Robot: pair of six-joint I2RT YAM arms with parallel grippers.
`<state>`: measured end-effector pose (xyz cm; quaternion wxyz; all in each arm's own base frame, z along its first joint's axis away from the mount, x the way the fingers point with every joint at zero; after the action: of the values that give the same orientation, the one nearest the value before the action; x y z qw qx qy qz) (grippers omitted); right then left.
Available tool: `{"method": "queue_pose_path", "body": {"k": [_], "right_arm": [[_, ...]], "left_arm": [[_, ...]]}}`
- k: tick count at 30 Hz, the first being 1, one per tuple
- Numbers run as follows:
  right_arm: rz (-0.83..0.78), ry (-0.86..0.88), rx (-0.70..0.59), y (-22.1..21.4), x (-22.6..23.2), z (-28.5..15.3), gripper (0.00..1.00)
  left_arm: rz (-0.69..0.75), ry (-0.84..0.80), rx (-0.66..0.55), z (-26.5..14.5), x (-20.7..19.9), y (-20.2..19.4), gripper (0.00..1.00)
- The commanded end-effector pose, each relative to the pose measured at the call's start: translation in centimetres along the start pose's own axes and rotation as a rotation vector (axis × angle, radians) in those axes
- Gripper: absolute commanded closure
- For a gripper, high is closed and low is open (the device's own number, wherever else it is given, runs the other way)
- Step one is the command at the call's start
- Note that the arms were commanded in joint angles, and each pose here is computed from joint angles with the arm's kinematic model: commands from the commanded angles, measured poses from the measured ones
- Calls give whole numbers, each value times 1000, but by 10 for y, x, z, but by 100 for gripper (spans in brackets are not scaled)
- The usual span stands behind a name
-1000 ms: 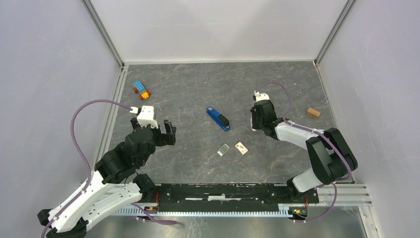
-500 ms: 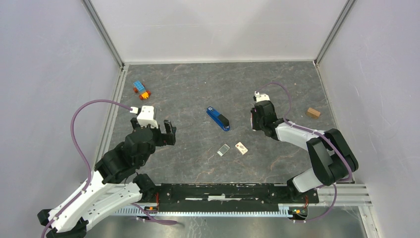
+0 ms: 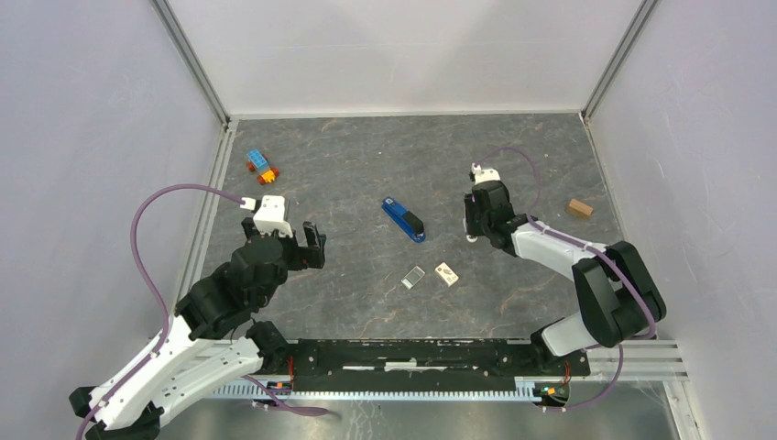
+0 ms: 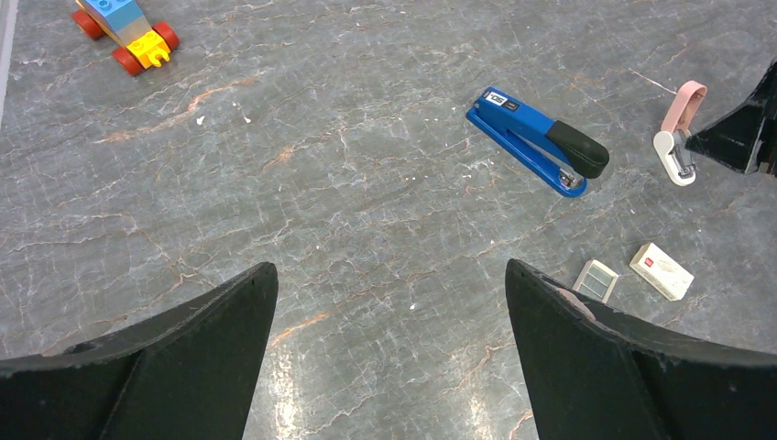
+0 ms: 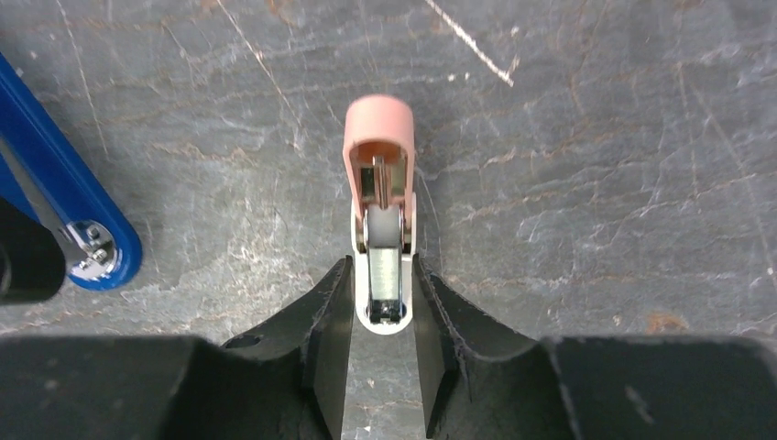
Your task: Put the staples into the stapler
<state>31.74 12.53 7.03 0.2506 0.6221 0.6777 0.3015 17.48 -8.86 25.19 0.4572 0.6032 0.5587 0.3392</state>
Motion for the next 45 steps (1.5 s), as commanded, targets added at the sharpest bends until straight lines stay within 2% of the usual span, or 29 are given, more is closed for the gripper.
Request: {"method": "queue_pose_path", "body": {"k": [1,23,36,45], "right_arm": [[8,1,-79,34,1,-3,64],[5,-50,-64,27,-11,20,60],[-15,-39,-37,4,-17,8,60],[-15,4,-86,22,-11,-8,60]], "left_arm": [[11,15,-19,1,2,4,0],[19,23,-12,3,2,4,0],[33,22,-1,6,-1,2,0],[17,31,11,8,0,-2,0]]}}
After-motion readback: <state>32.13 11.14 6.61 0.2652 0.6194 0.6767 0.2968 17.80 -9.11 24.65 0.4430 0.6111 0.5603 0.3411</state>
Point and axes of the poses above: each gripper's point midway between its finger pads, its own z axis out along the fingers, its own x axis along the line the jaws close on, y = z × x, the point moved 3 cm from there along -z, back along the fingers, and after that the axes turned 1 degree about z, right-handed, at the moved point
